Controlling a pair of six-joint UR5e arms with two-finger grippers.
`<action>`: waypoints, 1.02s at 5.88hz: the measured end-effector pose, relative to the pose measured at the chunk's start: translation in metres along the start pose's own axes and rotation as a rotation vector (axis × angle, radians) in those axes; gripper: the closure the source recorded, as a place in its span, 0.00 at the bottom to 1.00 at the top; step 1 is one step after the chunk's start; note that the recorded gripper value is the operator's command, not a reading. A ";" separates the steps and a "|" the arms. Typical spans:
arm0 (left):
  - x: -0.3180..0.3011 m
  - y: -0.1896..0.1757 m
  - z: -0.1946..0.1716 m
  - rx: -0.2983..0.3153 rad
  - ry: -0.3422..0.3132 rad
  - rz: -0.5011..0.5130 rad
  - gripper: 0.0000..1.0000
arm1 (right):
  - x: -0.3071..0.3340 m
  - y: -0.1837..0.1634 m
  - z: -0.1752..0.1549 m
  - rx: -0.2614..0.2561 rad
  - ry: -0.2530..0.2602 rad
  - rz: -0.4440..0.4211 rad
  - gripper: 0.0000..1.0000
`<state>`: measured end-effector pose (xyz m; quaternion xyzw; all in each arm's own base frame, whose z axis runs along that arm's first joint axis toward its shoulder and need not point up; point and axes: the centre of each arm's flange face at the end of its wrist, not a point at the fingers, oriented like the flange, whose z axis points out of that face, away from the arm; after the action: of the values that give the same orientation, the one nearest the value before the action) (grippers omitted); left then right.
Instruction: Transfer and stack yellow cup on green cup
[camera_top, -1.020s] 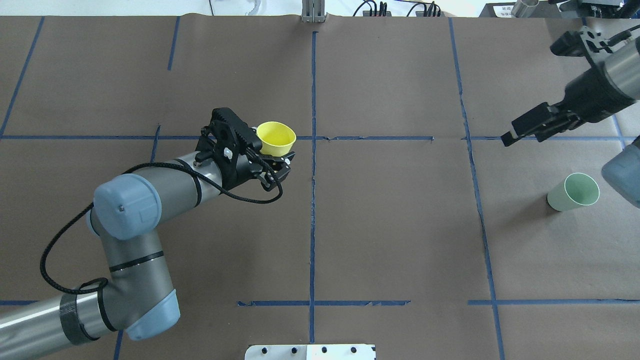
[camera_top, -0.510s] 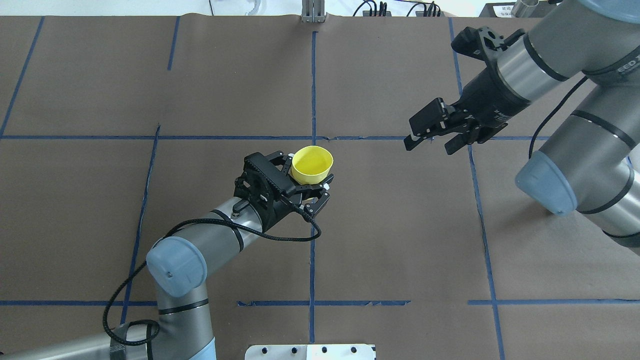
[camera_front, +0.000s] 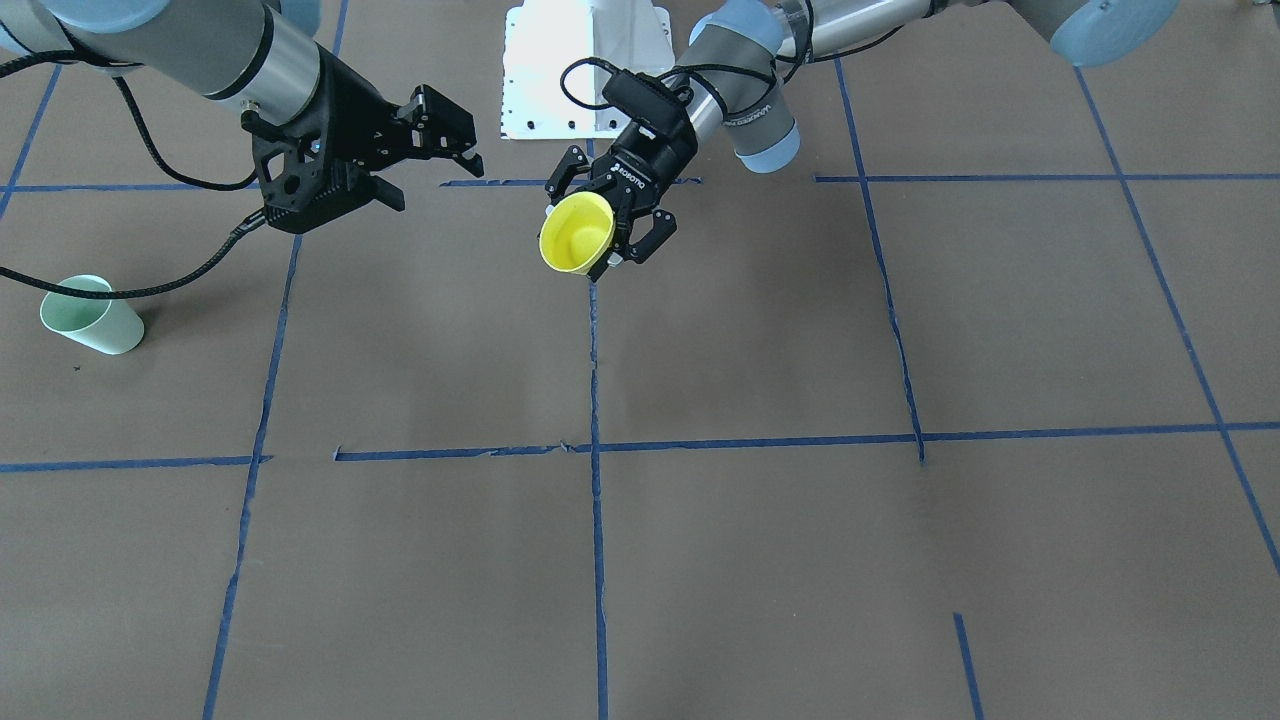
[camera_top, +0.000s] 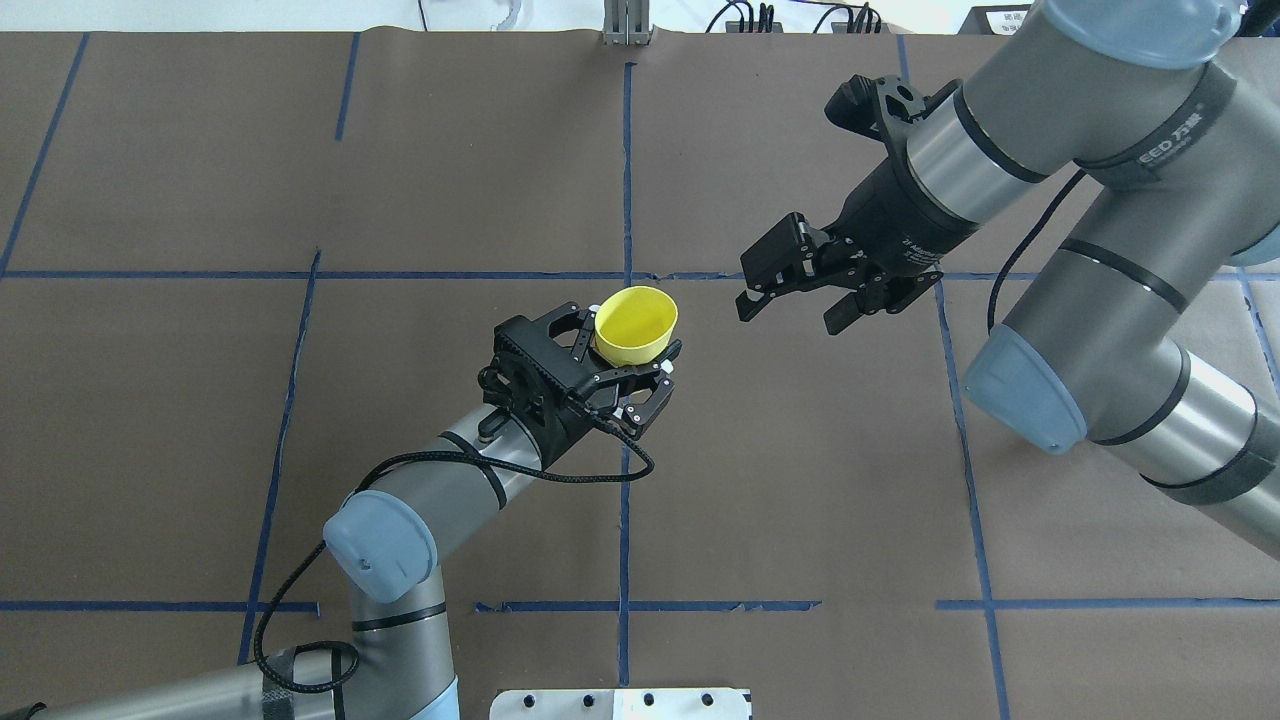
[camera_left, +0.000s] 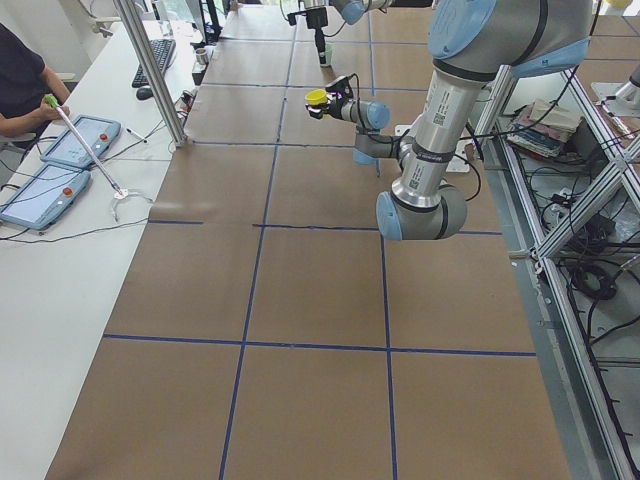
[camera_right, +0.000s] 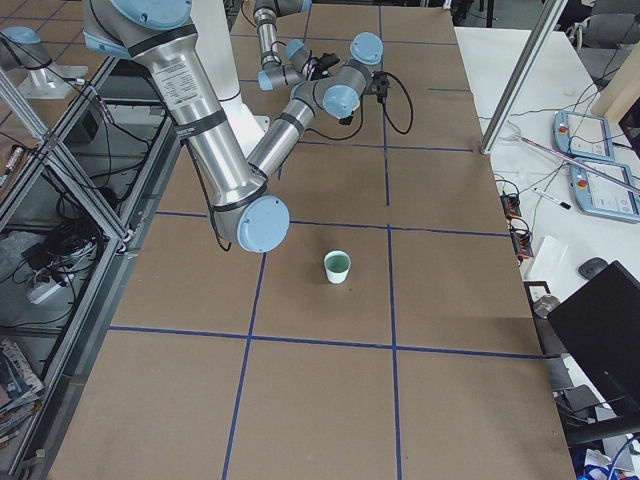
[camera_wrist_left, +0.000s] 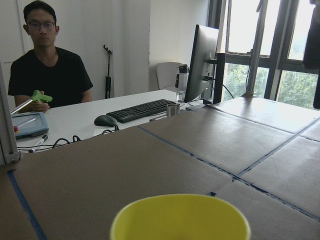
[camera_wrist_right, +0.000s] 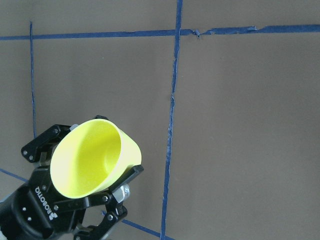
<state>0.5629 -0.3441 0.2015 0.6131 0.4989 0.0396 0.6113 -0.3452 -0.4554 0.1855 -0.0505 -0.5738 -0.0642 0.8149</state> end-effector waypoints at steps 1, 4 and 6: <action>0.003 0.001 -0.001 0.003 0.003 -0.004 0.73 | -0.006 -0.008 0.011 -0.009 0.008 0.015 0.00; 0.015 0.005 -0.002 -0.009 0.016 -0.004 0.73 | -0.018 -0.030 0.034 -0.030 0.024 0.036 0.00; 0.025 0.007 -0.002 -0.023 0.029 0.098 0.69 | -0.022 -0.034 0.051 -0.052 0.035 0.042 0.00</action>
<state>0.5784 -0.3247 0.1931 0.6292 0.4766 0.0840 0.6082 -0.4056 -0.4802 0.1822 -0.0825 -0.5565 -0.0628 0.8243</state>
